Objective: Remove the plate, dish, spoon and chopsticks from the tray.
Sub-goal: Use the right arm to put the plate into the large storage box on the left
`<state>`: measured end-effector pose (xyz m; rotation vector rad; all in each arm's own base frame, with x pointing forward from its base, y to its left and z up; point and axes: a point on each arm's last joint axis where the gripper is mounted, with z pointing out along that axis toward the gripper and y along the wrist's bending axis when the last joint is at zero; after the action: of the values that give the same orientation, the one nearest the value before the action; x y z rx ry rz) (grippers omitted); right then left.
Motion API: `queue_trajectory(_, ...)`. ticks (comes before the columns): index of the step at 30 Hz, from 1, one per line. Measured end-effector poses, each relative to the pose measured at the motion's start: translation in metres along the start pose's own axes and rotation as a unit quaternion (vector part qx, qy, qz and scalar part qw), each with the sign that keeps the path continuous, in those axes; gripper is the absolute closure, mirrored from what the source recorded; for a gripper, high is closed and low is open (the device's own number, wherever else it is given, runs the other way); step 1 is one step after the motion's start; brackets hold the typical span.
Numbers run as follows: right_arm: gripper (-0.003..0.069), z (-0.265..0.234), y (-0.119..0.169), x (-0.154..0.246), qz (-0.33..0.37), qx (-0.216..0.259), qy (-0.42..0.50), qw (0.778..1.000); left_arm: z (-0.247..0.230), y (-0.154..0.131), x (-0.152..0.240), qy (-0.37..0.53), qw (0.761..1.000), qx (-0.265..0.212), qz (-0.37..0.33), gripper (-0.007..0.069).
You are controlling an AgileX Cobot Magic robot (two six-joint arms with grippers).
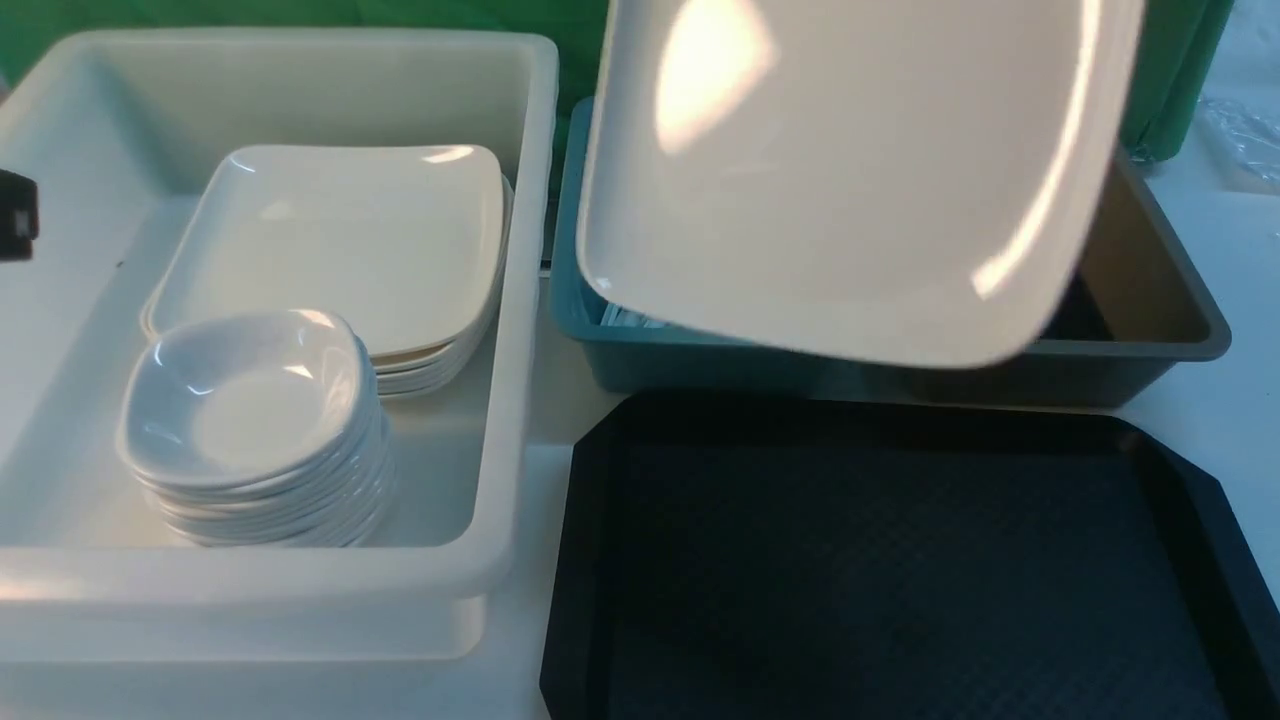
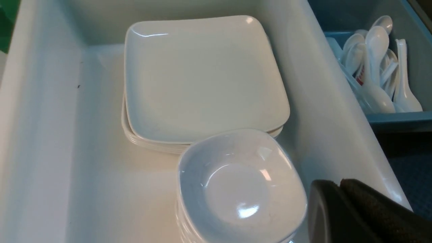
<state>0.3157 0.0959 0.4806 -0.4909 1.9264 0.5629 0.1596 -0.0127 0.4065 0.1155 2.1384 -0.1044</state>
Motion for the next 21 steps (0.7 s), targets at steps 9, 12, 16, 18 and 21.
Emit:
queue_trajectory(9, 0.0596, 0.112, 0.031, -0.026, 0.045, -0.087, -0.075, 0.992, 0.000, 0.000, 0.000, 0.000, 1.000, -0.003, -0.003, 0.0611)
queue_trajectory(12, 0.0596, 0.152, 0.040, -0.022, 0.060, -0.097, -0.092, 0.989, 0.000, 0.001, 0.000, 0.001, 1.000, -0.008, 0.002, 0.0611)
queue_trajectory(16, 0.0596, 0.193, 0.052, -0.008, 0.065, -0.102, -0.102, 0.987, 0.000, 0.006, 0.001, 0.007, 0.999, -0.033, 0.003, 0.0609)
queue_trajectory(18, 0.0596, 0.207, 0.058, -0.001, 0.068, -0.101, -0.106, 0.987, 0.000, 0.009, 0.002, 0.010, 0.999, -0.049, 0.001, 0.0609)
queue_trajectory(21, 0.0596, 0.224, 0.067, 0.009, 0.069, -0.098, -0.114, 0.986, -0.001, 0.013, 0.002, 0.012, 0.997, -0.074, -0.006, 0.0609)
